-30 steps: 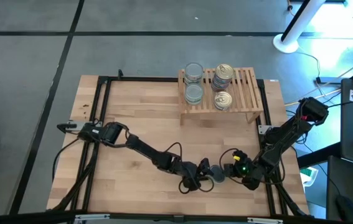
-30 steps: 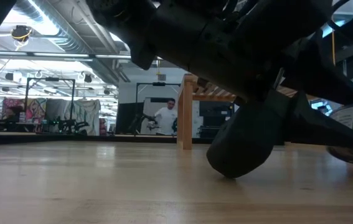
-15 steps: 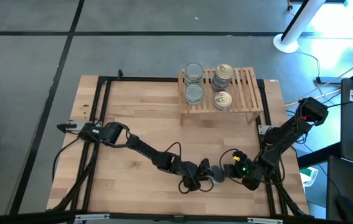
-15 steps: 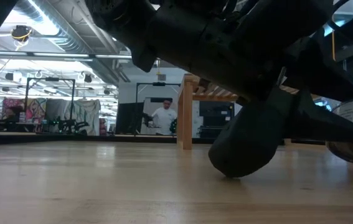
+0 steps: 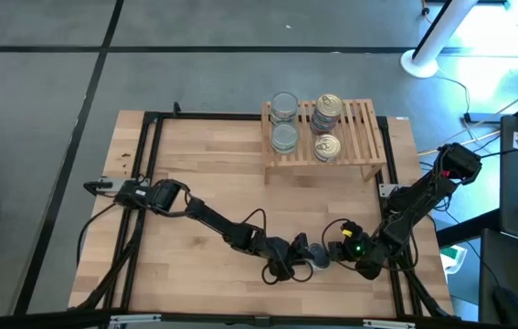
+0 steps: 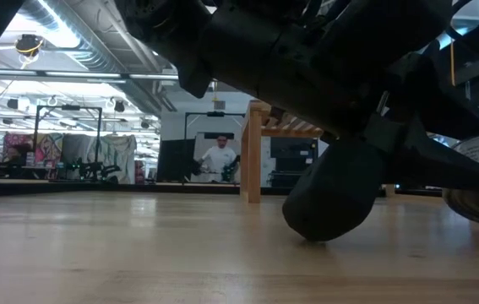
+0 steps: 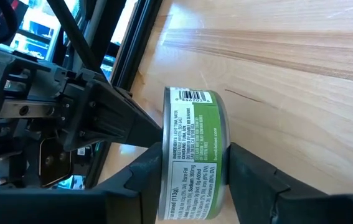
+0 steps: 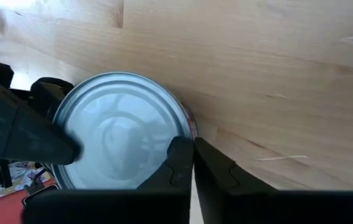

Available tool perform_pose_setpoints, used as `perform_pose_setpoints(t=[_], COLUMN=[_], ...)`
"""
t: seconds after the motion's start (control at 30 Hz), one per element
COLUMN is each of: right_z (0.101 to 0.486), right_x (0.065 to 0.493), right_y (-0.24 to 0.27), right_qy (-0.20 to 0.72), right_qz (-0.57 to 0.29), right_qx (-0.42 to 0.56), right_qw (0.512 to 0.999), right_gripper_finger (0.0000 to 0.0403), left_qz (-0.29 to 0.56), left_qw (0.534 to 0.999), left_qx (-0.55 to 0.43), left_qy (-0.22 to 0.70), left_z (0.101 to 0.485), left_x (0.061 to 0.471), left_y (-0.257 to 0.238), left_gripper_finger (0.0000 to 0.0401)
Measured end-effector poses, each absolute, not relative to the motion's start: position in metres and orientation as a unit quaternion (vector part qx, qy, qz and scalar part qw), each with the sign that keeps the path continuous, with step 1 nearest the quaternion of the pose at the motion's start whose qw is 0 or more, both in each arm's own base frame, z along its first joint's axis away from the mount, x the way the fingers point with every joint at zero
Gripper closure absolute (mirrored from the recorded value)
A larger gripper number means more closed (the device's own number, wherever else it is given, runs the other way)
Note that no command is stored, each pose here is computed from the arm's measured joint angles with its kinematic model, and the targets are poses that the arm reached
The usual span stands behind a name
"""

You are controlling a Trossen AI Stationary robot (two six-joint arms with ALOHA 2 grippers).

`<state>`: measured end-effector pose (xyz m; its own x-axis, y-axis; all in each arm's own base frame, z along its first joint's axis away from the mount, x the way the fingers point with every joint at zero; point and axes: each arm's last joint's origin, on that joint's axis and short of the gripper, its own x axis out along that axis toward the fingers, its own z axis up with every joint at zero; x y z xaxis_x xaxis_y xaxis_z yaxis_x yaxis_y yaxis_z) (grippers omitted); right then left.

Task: Stack canned seafood by type on shelf
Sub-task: Stack the green tuna can on top of the green tuna cans on the shelf

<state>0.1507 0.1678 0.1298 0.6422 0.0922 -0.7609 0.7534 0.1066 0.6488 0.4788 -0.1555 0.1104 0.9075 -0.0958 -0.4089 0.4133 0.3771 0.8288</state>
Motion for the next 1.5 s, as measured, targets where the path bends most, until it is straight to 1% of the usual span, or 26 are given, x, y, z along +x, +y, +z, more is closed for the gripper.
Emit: perform_pose_setpoints(t=[0.13,0.33,0.47,0.6,0.73,0.83,0.93,1.07,1.2,1.37,1.43,1.5], right_z=[0.130,0.130,0.135,0.150,0.170,0.182,0.192,0.203,0.218,0.242,0.256,0.270], right_x=[0.151,0.151,0.149,0.147,0.144,0.139,0.134,0.126,0.119,0.108,0.103,0.098], right_y=[0.168,0.168,0.167,0.165,0.158,0.150,0.142,0.130,0.119,0.103,0.096,0.088], right_qy=[0.340,0.346,0.361,0.354,0.326,0.304,0.288,0.258,0.231,0.180,0.153,0.124], right_qz=[-0.249,-0.249,-0.244,-0.205,-0.161,-0.149,-0.138,-0.144,-0.115,-0.067,-0.051,-0.039], right_qx=[0.620,0.620,0.622,0.616,0.599,0.585,0.578,0.568,0.534,0.475,0.449,0.418], right_qw=[0.661,0.658,0.650,0.674,0.713,0.737,0.751,0.768,0.805,0.859,0.879,0.899], right_gripper_finger=[0.0363,0.0304,0.0284,0.0281,0.0281,0.0281,0.0281,0.0281,0.0281,0.0281,0.0281,0.0281], left_qz=[-0.156,-0.159,-0.158,-0.148,-0.119,-0.100,-0.086,-0.060,-0.028,-0.032,-0.029,-0.005], left_qw=[0.815,0.811,0.815,0.825,0.828,0.829,0.833,0.833,0.833,0.832,0.832,0.836], left_qx=[0.537,0.544,0.538,0.528,0.532,0.532,0.530,0.529,0.528,0.518,0.517,0.514], left_qy=[0.148,0.145,0.142,0.132,0.135,0.138,0.134,0.147,0.161,0.196,0.198,0.193], left_z=[0.110,0.111,0.114,0.127,0.140,0.148,0.158,0.168,0.186,0.206,0.218,0.236], left_x=[0.478,0.476,0.475,0.473,0.471,0.471,0.470,0.468,0.463,0.453,0.449,0.445], left_y=[-0.157,-0.163,-0.168,-0.173,-0.173,-0.171,-0.170,-0.167,-0.163,-0.156,-0.153,-0.148], left_gripper_finger=[0.0251,0.0250,0.0249,0.0252,0.0257,0.0253,0.0250,0.0256,0.0257,0.0258,0.0258,0.0259])
